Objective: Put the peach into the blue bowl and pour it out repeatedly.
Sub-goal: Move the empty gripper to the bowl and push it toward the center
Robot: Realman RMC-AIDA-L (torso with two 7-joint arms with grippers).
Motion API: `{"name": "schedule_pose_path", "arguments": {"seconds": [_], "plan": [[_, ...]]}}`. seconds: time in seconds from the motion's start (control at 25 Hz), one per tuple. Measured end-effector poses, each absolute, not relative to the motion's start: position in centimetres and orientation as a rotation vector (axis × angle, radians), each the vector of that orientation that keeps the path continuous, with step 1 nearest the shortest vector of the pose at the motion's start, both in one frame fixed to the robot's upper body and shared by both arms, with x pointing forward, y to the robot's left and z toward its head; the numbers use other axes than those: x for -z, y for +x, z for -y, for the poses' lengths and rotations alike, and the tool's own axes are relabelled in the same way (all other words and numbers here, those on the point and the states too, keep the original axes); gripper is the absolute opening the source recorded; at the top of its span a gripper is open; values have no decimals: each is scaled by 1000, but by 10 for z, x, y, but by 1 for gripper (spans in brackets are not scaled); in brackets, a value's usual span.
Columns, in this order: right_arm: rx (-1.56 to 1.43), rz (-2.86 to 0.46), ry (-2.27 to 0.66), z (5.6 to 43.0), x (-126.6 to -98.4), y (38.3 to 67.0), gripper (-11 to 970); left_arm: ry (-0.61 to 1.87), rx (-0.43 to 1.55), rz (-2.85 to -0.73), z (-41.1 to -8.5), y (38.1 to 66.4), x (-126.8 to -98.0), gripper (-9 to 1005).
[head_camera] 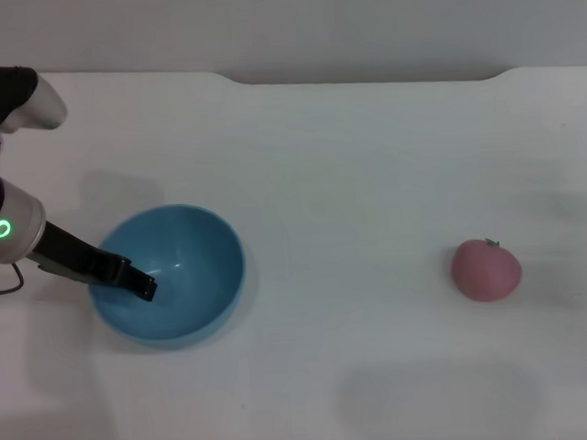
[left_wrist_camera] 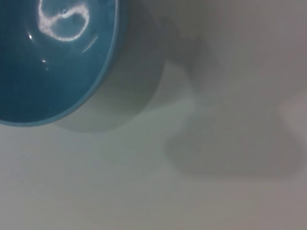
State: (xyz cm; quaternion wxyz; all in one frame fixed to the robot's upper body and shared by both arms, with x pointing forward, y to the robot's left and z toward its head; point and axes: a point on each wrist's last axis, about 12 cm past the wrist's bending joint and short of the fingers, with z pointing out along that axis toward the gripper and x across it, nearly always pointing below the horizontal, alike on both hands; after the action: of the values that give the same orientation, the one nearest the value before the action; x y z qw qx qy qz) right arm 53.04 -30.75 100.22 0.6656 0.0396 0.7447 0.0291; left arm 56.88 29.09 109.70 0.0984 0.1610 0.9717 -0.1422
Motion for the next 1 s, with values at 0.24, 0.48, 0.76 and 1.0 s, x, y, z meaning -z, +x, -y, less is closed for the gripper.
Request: {"name": "schedule_pose_path", "arguments": {"seconds": [0.24, 0.48, 0.76, 1.0], "plan": [[-67, -1686, 92, 308, -1001, 528, 577, 485, 421, -2867, -289, 569, -1096, 646], [-73, -1687, 97, 307, -1000, 527, 577, 484, 421, -2867, -289, 569, -1095, 499], [-310, -1655, 360, 309, -1002, 531, 578, 488, 421, -2867, -289, 570, -1094, 195], [-535, -1653, 465, 310, -1009, 542, 566, 484, 398, -2845, -289, 574, -1095, -1]]}}
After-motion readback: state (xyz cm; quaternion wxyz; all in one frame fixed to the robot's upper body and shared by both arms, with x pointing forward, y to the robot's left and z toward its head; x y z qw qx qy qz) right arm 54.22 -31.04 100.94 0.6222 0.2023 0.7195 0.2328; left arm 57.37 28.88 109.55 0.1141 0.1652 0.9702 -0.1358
